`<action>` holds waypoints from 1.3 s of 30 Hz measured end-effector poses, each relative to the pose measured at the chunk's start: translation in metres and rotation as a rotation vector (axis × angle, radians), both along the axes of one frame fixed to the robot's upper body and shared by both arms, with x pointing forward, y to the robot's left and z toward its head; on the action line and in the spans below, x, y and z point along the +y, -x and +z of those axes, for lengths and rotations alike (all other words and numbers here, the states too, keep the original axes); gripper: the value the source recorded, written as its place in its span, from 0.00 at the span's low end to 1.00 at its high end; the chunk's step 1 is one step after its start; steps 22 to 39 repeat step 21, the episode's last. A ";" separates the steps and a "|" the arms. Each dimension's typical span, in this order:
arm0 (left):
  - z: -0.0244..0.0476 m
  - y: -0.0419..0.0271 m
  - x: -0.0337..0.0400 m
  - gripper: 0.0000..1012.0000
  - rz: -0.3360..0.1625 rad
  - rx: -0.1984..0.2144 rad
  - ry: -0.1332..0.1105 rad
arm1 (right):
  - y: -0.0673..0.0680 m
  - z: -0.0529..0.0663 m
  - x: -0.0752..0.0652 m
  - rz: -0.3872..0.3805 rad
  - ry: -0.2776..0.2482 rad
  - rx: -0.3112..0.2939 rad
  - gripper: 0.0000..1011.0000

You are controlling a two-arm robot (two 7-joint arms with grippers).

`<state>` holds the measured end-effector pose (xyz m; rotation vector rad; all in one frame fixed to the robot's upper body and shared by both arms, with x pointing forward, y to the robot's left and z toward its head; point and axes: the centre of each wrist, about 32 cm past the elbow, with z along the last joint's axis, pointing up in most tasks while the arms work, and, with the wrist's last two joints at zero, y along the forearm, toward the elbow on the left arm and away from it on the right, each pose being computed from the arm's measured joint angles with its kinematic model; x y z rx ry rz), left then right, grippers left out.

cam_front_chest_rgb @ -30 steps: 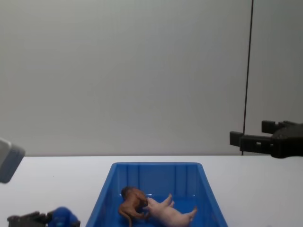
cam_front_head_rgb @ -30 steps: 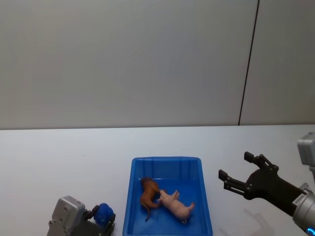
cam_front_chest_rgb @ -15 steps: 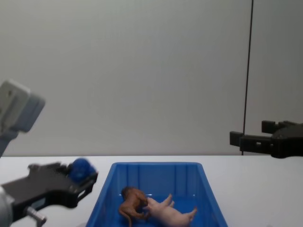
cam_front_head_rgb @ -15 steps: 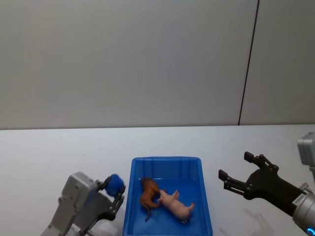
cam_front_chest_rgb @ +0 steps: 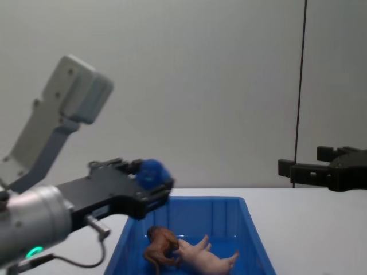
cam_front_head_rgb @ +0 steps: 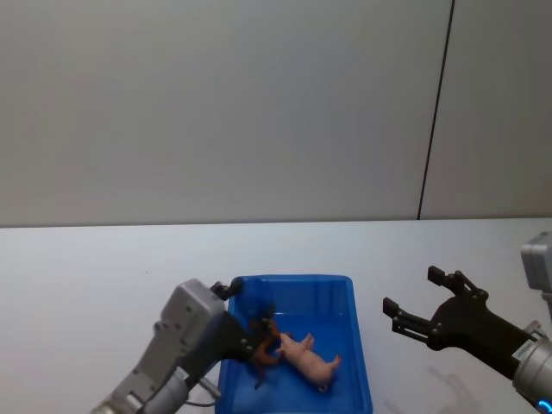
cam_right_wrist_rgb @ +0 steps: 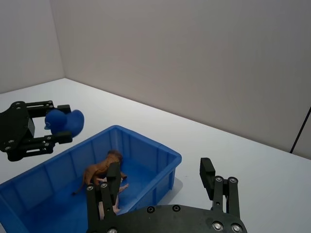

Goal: Pick up the two dolls from the table and place them into the box.

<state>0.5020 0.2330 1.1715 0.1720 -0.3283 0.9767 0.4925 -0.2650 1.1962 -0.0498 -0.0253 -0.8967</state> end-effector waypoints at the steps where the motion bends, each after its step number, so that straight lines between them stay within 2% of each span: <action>1: 0.0005 -0.0007 -0.0020 0.60 -0.008 -0.003 0.000 | 0.000 0.000 0.000 0.000 0.000 0.000 0.99; 2: 0.0014 -0.0020 -0.0057 0.61 -0.025 -0.009 -0.001 | 0.000 0.000 0.000 0.000 0.000 0.000 0.99; 4: 0.0028 -0.0043 -0.0113 0.70 -0.047 -0.018 0.000 | 0.000 0.000 0.000 0.000 0.000 0.000 0.99; 8: 0.0046 -0.0066 -0.0186 0.80 -0.080 -0.031 0.002 | 0.000 0.000 0.000 0.000 0.000 0.000 0.99; 15: 0.0066 -0.0075 -0.0216 0.99 -0.118 -0.058 0.007 | 0.000 0.000 0.000 0.000 0.000 0.000 0.99; 21: 0.0088 -0.0067 -0.0201 0.99 -0.139 -0.082 0.010 | 0.000 0.000 0.000 0.000 0.000 0.000 0.99; 39: 0.0088 -0.0067 -0.0201 0.99 -0.139 -0.082 0.010 | 0.000 0.000 0.000 0.000 0.000 0.000 0.99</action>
